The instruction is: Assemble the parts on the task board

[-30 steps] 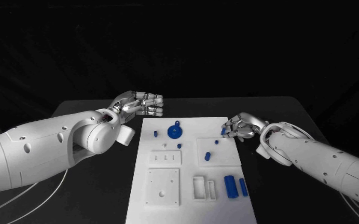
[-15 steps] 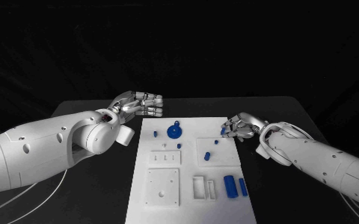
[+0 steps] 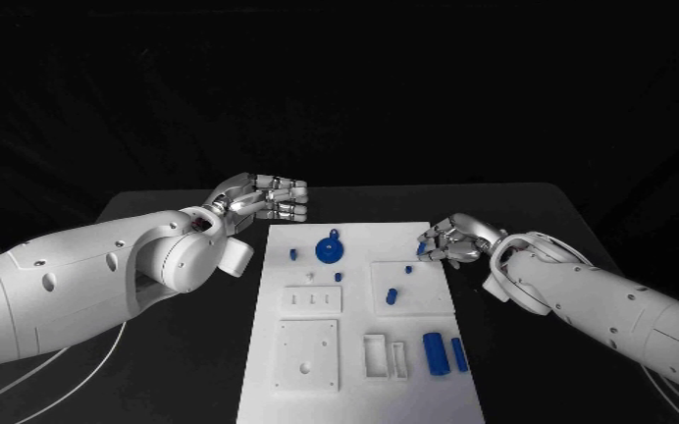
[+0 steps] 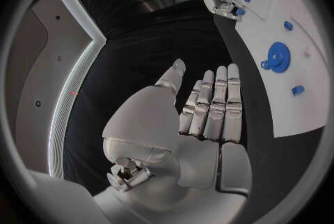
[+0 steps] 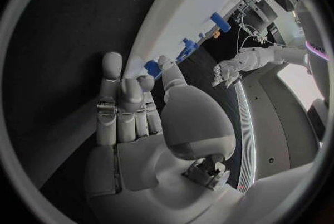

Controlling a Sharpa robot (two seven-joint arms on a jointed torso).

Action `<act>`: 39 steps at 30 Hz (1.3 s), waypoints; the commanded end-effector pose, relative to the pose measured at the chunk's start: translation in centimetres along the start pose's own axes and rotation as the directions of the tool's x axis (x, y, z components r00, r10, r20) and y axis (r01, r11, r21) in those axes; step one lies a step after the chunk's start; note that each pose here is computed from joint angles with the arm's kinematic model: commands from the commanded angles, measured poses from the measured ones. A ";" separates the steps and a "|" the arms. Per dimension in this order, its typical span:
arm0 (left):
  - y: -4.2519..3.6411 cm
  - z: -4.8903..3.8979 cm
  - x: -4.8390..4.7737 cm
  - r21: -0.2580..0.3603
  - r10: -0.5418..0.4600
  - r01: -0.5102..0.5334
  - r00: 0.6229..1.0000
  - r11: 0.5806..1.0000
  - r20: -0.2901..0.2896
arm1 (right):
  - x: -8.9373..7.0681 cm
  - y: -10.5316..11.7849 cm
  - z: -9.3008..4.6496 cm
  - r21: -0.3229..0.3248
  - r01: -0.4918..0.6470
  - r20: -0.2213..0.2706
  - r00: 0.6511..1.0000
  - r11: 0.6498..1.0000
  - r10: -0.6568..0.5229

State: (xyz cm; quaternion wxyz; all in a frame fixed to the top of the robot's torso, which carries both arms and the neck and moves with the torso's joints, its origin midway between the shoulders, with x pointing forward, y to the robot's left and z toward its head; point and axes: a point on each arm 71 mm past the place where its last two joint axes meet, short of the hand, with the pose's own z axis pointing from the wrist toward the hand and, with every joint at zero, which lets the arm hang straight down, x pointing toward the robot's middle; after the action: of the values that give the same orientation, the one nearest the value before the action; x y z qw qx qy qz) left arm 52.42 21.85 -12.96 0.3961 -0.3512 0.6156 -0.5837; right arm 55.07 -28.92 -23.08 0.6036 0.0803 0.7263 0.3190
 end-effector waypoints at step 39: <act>-0.08 -0.04 0.18 0.006 -0.001 0.001 1.000 1.000 -0.027 | 0.5 -0.6 -0.2 0.041 0.019 0.024 1.000 0.999 -0.020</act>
State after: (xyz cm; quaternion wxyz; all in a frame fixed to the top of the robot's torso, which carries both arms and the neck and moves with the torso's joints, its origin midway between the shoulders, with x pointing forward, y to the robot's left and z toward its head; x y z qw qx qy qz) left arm 52.40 21.88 -12.98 0.3940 -0.3502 0.6171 -0.5843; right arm 55.06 -28.89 -23.23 0.6176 0.0873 0.7180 0.3088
